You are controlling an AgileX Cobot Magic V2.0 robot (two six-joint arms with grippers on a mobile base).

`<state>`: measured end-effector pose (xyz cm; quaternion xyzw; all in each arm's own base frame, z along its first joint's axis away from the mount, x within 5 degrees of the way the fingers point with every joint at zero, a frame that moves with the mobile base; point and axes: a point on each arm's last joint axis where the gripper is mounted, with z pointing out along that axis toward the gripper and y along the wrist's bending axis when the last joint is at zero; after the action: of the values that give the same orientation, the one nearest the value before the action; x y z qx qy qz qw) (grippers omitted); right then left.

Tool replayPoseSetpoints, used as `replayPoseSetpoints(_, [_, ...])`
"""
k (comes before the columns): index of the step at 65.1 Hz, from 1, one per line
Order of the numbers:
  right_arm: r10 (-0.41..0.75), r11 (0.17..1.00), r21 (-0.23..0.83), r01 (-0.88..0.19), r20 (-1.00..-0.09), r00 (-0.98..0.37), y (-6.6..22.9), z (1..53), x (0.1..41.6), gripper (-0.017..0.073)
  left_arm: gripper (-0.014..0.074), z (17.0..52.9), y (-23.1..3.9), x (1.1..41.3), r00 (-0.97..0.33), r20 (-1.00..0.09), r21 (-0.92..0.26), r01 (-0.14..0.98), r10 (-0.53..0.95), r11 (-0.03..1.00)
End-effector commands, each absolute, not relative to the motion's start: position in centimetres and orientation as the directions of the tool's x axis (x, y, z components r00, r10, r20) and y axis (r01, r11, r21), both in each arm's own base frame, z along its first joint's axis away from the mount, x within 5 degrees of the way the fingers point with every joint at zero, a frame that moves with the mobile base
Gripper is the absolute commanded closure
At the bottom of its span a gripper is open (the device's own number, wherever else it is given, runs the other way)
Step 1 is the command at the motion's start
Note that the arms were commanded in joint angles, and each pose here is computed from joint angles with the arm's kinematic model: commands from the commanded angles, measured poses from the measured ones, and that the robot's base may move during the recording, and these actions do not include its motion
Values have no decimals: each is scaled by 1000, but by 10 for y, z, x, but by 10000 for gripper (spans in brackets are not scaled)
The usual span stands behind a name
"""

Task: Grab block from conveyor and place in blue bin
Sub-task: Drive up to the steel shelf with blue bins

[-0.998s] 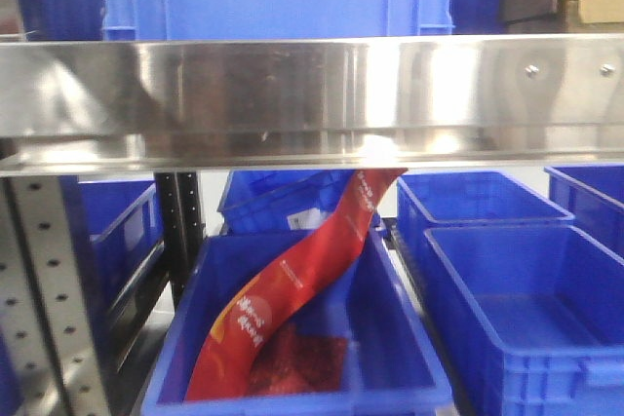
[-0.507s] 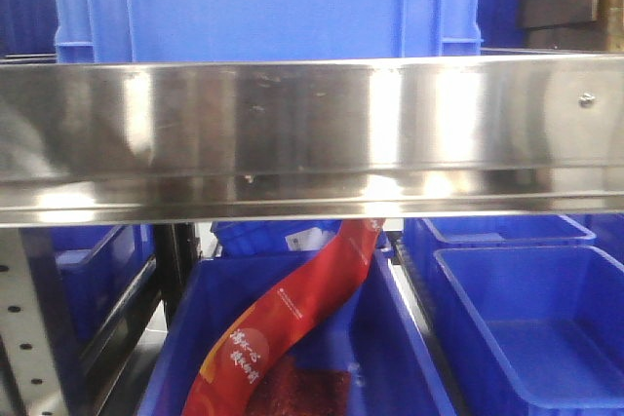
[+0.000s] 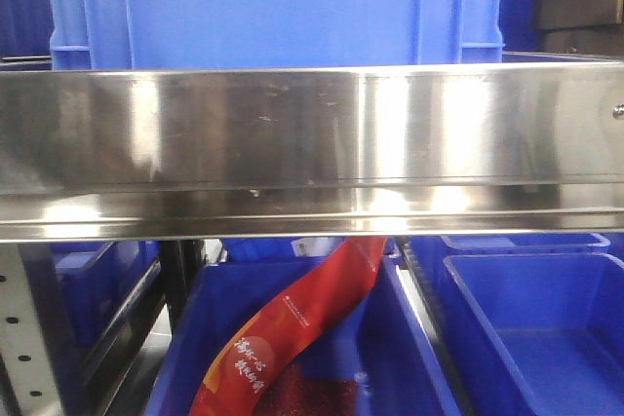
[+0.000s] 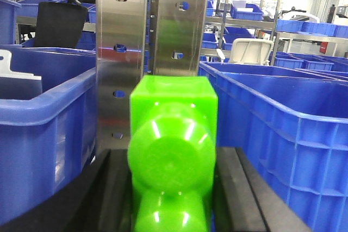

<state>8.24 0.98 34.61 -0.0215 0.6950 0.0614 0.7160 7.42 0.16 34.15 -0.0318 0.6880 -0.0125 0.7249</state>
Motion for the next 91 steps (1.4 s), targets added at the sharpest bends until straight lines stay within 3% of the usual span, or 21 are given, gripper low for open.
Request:
replayPoseSetpoints(1, [49,993,43,-113,-997,51,9,348,82,721,704,343,2,74,67,-995,-71,-24,-69,997])
replayPoseSetpoints(46, [28,992,19,-126,-997,75,11,359,90,721,704,349,1,78,39,-997,-69,-12,-69,998])
replayPoseSetpoints(57, [-4,983,-17,-185,-998,69,21,386,114,721,704,377,-7,95,-11,-999,50,79,51,996])
replayPoseSetpoints(76, [-5,949,-16,-314,-999,37,58,418,176,721,704,424,-39,151,-36,-997,55,272,67,961])
replayPoseSetpoints(91, [-13,909,-16,-417,-1000,10,103,425,226,721,704,443,-92,218,-73,-994,48,415,86,908])
